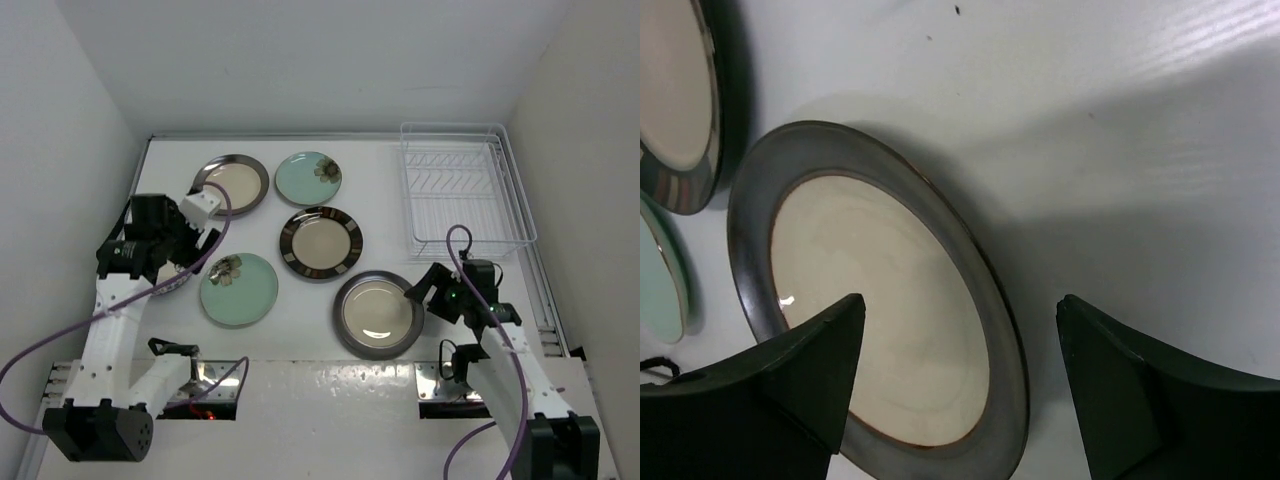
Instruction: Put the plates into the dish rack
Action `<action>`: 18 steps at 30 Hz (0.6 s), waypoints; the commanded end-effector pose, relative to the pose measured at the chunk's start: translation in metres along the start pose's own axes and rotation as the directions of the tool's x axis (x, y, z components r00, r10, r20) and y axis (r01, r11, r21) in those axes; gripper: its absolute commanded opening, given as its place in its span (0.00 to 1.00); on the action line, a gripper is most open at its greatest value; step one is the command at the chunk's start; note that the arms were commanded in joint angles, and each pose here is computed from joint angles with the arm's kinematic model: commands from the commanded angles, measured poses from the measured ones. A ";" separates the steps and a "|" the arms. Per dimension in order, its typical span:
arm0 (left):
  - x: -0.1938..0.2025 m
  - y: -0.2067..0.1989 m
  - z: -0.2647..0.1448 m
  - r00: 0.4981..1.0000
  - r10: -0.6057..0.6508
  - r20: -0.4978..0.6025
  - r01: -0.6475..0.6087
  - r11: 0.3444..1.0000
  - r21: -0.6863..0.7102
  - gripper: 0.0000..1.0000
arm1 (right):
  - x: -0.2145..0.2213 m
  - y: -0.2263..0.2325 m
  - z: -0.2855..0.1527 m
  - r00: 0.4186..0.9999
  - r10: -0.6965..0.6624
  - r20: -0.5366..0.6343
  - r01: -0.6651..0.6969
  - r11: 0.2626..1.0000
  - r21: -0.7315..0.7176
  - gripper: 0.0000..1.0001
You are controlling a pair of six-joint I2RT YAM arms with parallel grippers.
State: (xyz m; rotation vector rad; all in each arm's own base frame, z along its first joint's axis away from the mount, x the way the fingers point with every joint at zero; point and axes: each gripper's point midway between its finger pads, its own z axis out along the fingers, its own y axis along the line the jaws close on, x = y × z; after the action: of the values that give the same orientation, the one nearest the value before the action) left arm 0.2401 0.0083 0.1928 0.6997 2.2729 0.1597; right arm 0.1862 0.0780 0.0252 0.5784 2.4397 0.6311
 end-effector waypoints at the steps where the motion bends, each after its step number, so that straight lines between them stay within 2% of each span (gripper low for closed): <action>1: -0.020 -0.019 -0.002 0.998 -0.040 0.042 0.034 0.991 0.128 0.89 | 0.020 -0.006 0.005 0.999 0.031 -0.043 -0.032 0.999 -0.014 0.77; 8: -0.020 -0.018 0.008 0.998 -0.033 0.048 0.027 0.994 0.105 0.88 | 0.053 -0.020 0.019 0.986 0.109 -0.125 -0.111 0.994 -0.011 0.61; 9: -0.023 -0.016 0.008 0.998 -0.031 0.059 0.025 0.995 0.099 0.88 | 0.049 -0.017 0.022 0.988 0.107 -0.113 -0.111 0.993 -0.030 0.50; 11: -0.020 -0.016 0.011 0.998 -0.044 0.042 0.040 0.994 0.098 0.88 | 0.053 -0.014 0.025 0.984 0.119 -0.133 -0.127 0.990 -0.054 0.34; 12: -0.021 -0.015 0.014 0.998 -0.045 0.039 0.041 0.994 0.099 0.88 | 0.053 -0.009 0.025 0.983 0.116 -0.141 -0.128 0.989 -0.080 0.17; 13: -0.021 -0.015 0.014 0.998 -0.054 0.038 0.050 0.994 0.100 0.88 | 0.053 -0.008 0.026 0.983 0.112 -0.144 -0.126 0.988 -0.087 0.10; 16: -0.019 -0.014 0.016 0.998 -0.054 0.026 0.052 0.994 0.096 0.88 | 0.055 -0.006 0.022 0.983 0.073 -0.166 -0.088 0.992 -0.085 0.00; 18: -0.016 -0.015 0.018 0.999 -0.046 0.019 0.044 0.994 0.100 0.88 | 0.058 -0.002 0.017 0.983 -0.025 -0.180 0.003 0.993 -0.119 0.00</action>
State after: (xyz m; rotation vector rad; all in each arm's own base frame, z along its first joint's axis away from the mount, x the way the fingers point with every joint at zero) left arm 0.2513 -0.0121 0.1826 0.6994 2.3125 0.0196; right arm 0.1643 0.1178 -0.0021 0.5585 2.4762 0.9385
